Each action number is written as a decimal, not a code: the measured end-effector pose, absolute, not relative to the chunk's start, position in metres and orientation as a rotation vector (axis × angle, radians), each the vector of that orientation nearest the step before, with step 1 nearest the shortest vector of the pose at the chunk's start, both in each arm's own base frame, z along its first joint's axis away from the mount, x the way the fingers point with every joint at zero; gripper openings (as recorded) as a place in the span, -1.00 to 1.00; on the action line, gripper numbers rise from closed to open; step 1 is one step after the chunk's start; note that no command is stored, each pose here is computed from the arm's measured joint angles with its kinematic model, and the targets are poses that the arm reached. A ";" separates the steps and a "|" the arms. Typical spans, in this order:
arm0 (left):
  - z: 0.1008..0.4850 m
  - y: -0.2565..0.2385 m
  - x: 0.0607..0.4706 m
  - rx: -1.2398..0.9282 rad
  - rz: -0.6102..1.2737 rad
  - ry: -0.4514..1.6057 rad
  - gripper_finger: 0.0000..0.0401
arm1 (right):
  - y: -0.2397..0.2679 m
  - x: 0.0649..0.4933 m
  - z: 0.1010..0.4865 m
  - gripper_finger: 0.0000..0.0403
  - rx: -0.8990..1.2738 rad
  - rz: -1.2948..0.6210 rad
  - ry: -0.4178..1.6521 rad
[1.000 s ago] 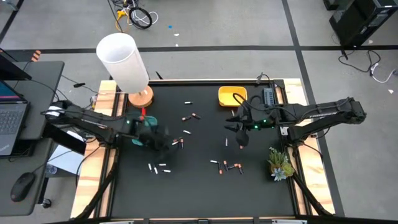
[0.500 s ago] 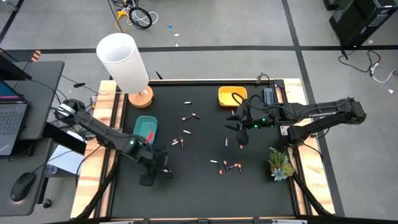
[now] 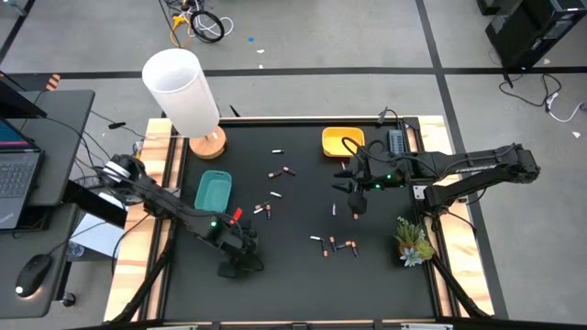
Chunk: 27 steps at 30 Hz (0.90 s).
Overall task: Sort batteries
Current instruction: Put the silver battery into the green bin
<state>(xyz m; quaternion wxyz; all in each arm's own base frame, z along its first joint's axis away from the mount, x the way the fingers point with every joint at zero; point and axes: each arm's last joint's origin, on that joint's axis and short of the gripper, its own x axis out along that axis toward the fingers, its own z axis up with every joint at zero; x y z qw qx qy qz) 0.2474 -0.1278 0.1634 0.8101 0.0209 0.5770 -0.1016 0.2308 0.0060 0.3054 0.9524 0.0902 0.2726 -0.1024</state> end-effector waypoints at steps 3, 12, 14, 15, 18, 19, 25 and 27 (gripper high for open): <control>0.155 -0.128 0.249 0.063 -0.198 1.257 -0.01 | 0.006 0.231 0.305 -0.18 0.183 -0.208 0.554; 0.143 -0.130 0.253 0.054 -0.161 1.234 -0.01 | 0.006 0.231 0.305 -0.18 0.183 -0.208 0.554; 0.140 -0.129 0.252 0.033 -0.148 1.227 -0.01 | 0.006 0.231 0.305 -0.18 0.183 -0.208 0.554; 0.139 -0.129 0.251 0.027 -0.141 1.226 -0.02 | 0.006 0.231 0.305 -0.18 0.183 -0.208 0.554; 0.136 -0.128 0.249 0.014 -0.127 1.231 -0.06 | 0.006 0.231 0.305 -0.18 0.181 -0.207 0.554; 0.136 -0.128 0.249 0.015 -0.125 1.230 -0.11 | 0.006 0.231 0.305 -0.18 0.177 -0.206 0.554; 0.135 -0.127 0.249 0.025 -0.109 1.234 -0.50 | 0.006 0.231 0.305 -0.18 0.157 -0.200 0.556; 0.135 -0.126 0.248 0.026 -0.089 1.235 -0.64 | 0.006 0.231 0.305 -0.18 0.157 -0.200 0.556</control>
